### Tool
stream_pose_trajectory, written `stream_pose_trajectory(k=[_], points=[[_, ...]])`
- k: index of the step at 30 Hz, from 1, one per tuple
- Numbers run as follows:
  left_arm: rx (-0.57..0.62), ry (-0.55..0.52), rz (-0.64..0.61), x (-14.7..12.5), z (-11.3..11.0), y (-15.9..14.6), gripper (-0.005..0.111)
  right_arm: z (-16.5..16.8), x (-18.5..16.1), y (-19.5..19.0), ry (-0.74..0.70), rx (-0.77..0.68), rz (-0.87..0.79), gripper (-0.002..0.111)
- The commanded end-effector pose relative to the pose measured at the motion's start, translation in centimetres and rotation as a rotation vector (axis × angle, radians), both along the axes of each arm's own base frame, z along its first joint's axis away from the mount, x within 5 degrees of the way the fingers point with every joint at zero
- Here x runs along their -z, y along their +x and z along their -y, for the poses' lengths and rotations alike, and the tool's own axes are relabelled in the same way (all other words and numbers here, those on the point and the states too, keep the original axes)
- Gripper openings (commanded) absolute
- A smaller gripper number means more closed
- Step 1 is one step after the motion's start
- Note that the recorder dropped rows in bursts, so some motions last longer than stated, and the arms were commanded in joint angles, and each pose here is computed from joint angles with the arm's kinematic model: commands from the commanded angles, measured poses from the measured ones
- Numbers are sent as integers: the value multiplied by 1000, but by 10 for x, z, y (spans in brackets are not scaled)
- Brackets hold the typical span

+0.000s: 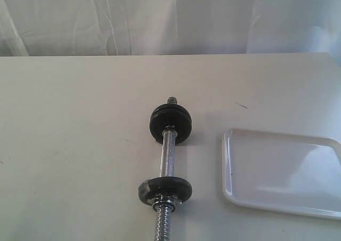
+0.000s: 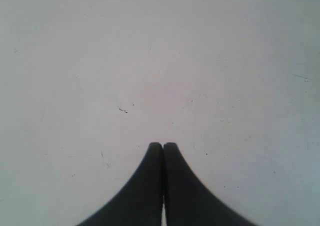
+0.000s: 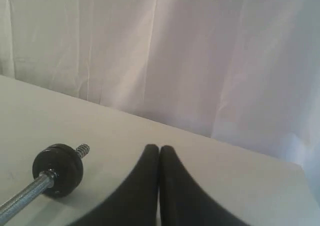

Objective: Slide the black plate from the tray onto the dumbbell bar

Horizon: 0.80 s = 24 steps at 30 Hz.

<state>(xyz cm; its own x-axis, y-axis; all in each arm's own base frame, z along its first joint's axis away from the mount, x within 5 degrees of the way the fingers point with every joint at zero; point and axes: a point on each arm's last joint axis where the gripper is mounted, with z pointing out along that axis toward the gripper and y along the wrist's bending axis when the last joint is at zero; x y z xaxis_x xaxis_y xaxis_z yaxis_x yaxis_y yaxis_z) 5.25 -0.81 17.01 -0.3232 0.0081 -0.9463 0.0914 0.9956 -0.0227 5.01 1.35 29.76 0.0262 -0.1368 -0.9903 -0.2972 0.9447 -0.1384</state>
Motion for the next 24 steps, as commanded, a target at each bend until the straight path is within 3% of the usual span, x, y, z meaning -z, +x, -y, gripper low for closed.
stream_pose_trajectory(k=[1, 20, 24], points=[[0, -3, -3, 1, 0, 0, 0, -3, 14, 6, 23, -12, 11, 0], [0, -3, -3, 1, 0, 0, 0, -3, 103, 3, 4, -17, -108, 0], [0, -3, -3, 1, 0, 0, 0, -1, 116, 1, -43, 4, -241, 0]])
